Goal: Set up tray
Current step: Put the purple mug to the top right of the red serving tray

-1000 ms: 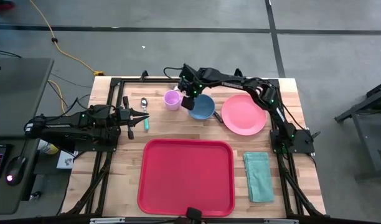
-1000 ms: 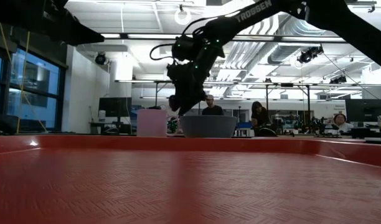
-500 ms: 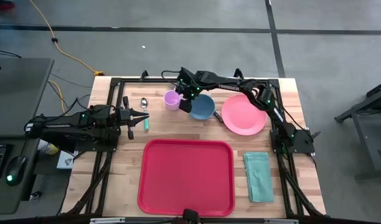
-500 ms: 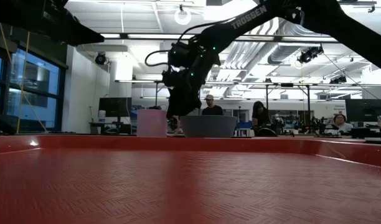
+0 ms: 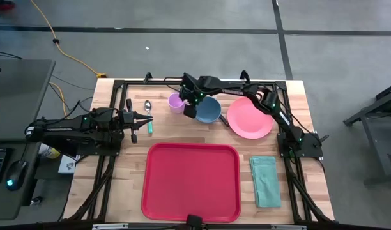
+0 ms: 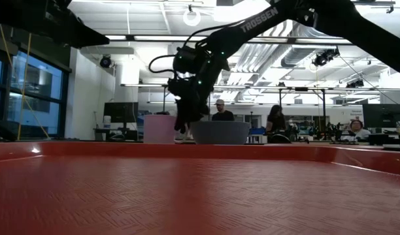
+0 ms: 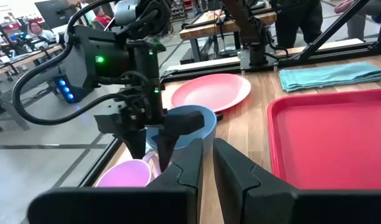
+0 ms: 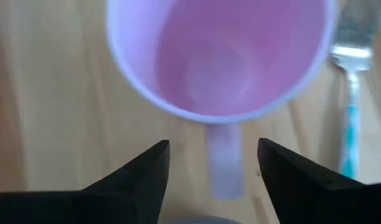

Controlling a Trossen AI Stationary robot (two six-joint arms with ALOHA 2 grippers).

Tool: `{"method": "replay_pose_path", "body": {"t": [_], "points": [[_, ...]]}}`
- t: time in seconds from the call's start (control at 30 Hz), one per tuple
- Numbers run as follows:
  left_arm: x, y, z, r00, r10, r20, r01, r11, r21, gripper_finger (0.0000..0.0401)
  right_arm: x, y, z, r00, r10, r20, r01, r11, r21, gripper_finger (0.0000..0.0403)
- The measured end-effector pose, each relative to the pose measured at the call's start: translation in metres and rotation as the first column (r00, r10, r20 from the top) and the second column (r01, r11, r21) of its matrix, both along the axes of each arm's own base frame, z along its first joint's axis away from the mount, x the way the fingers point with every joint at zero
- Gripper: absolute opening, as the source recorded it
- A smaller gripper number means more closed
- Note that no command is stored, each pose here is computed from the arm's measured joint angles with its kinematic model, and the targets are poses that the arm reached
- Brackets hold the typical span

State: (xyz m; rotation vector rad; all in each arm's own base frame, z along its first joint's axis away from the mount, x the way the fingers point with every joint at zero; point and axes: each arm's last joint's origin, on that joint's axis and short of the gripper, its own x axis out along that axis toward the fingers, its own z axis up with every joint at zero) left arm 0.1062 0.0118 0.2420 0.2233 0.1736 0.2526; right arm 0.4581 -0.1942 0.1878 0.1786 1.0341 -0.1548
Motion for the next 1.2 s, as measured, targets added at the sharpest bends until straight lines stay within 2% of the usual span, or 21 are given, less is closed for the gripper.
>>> {"method": "replay_pose_path", "body": {"t": [0.17,0.53,0.8,0.9,1.07,1.2], "points": [[0.0,0.0,0.0,1.0,0.0,0.0,0.0,1.0,0.0,0.0067,0.001,-0.001,0.001,1.0,-0.001,0.006,0.001,1.0,-0.013,0.0168],[0.0,0.0,0.0,1.0,0.0,0.0,0.0,1.0,0.0,0.0067,0.001,-0.001,0.002,1.0,-0.001,0.012,0.002,1.0,-0.018,0.0027],[0.0,0.0,0.0,1.0,0.0,0.0,0.0,1.0,0.0,0.0067,0.001,-0.002,0.003,1.0,-0.017,-0.004,0.017,0.998,-0.061,0.003],[0.0,0.0,0.0,1.0,0.0,-0.001,0.0,1.0,0.002,0.0067,0.003,-0.002,0.012,1.0,-0.004,0.007,0.005,0.997,-0.078,0.0028],[0.0,0.0,0.0,1.0,-0.002,-0.003,0.002,1.0,0.014,0.0067,0.011,-0.003,0.05,0.997,0.01,0.082,0.004,0.986,-0.164,0.0028],[0.0,0.0,0.0,1.0,-0.002,-0.001,0.002,1.0,0.015,0.0067,0.008,0.002,0.097,0.993,0.009,0.115,0.011,0.985,-0.17,0.0028]]}}
